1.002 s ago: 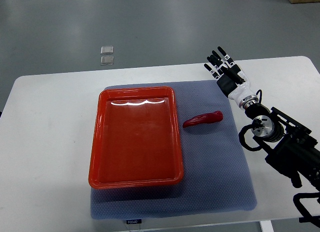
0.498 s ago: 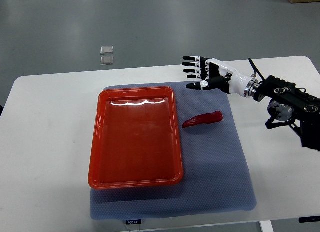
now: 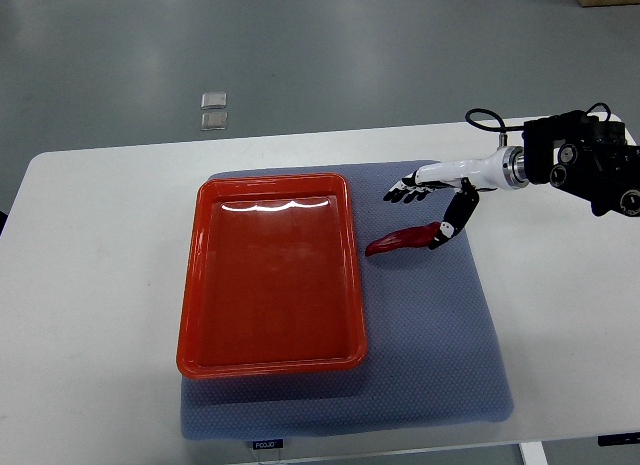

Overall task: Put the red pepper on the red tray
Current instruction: 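Reach the right hand down toward the red chili pepper, then close the right hand fingers around the red pepper and lift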

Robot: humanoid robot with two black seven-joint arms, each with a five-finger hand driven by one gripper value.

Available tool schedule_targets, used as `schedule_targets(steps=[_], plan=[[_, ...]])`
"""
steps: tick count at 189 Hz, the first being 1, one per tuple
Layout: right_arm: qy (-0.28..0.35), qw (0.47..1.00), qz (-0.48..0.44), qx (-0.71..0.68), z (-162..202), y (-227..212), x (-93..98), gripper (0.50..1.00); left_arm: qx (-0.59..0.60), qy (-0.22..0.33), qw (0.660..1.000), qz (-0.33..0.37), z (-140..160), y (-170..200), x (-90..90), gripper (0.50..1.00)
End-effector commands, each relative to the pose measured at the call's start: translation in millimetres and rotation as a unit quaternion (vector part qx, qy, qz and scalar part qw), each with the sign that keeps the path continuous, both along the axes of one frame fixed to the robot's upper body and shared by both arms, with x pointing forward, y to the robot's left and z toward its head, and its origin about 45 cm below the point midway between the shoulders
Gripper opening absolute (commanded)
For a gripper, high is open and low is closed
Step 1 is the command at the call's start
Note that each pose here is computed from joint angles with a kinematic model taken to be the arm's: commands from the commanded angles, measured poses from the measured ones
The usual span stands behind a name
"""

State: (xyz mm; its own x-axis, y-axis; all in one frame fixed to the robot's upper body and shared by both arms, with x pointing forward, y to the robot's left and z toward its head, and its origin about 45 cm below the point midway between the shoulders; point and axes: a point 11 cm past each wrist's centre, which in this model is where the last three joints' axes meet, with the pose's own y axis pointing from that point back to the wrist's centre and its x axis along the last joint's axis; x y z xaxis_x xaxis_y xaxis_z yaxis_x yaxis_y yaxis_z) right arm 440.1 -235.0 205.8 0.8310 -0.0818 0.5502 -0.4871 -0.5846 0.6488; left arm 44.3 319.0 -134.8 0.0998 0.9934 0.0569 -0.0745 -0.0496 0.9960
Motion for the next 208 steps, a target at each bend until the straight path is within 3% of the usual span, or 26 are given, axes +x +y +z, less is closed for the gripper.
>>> schedule_targets(steps=[1,54,73,172,208], plan=[[-0.016,1.0,0.002,-0.007,-2,3,1.7,0.911,0.001,0.0,1.0,0.0,0,1,0.0,1.0],[-0.023,0.999,0.0,-0.028,-11,-4,-0.7,0.901,0.0,0.0,1.0,0.0,0,0,0.0,1.0],[-0.022,0.999,-0.001,-0.028,-13,-5,-1.6,0.87,0.001,0.0,1.0,0.0,0,1,0.0,1.0],[-0.027,0.999,-0.005,-0.022,-25,-3,-6.3,0.85,0.001,0.001,1.0,0.0,0,1,-0.9,1.0],[-0.022,0.999,-0.007,-0.022,-31,-4,-9.6,0.805,0.001,0.001,1.0,0.0,0,1,-0.9,1.0]])
